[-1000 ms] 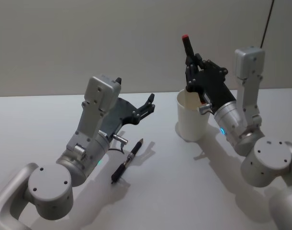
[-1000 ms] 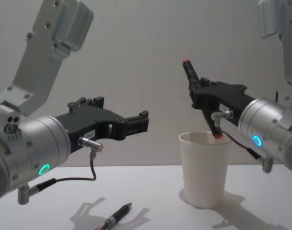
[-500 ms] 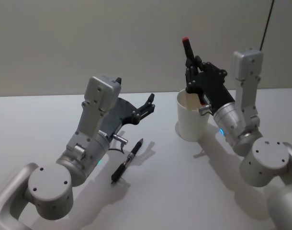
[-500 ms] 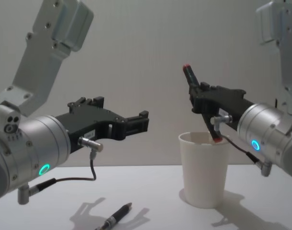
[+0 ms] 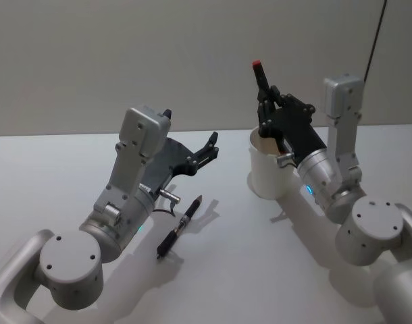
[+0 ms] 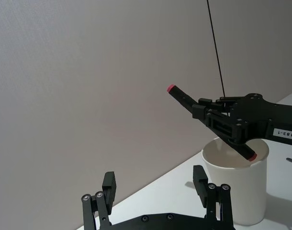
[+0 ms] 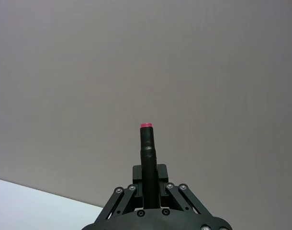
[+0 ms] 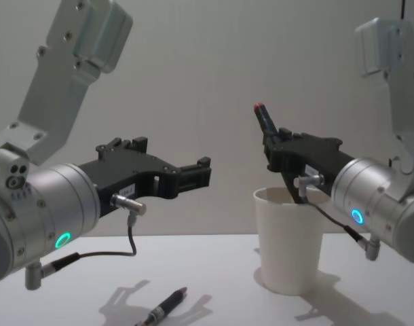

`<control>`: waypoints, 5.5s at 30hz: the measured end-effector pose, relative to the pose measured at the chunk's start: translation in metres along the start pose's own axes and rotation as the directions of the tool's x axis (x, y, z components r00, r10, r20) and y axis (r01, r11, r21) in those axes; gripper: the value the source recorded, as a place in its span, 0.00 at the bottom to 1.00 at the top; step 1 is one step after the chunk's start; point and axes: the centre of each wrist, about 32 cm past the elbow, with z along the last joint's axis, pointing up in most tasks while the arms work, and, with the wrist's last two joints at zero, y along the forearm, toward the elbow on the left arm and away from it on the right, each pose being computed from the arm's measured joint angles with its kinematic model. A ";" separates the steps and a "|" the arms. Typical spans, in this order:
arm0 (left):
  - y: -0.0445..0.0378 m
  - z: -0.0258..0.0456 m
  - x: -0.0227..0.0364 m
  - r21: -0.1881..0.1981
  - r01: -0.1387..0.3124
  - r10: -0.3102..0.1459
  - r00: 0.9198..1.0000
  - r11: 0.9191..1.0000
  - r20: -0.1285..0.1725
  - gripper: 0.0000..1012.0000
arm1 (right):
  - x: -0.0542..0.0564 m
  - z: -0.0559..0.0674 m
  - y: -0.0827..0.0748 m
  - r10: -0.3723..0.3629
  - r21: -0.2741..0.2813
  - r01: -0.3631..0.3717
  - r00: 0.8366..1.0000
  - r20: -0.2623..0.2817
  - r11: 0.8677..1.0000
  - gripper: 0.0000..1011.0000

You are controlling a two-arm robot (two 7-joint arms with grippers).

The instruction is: Place the pen into the pen holder.

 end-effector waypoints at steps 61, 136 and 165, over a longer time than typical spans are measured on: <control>0.0000 0.0000 0.0000 0.000 0.000 0.000 1.000 1.000 0.000 0.99 | 0.041 0.052 -0.028 -0.004 0.147 0.004 1.000 0.005 0.989 0.99; 0.0000 0.0000 0.0000 0.000 0.000 0.000 1.000 1.000 0.000 0.99 | 0.063 0.048 -0.096 0.236 -0.509 -0.263 0.964 -0.119 0.820 0.99; 0.0048 0.0044 0.0016 0.034 -0.004 0.004 1.000 0.999 -0.005 0.99 | 0.063 0.048 -0.097 0.238 -0.515 -0.266 0.964 -0.122 0.815 0.99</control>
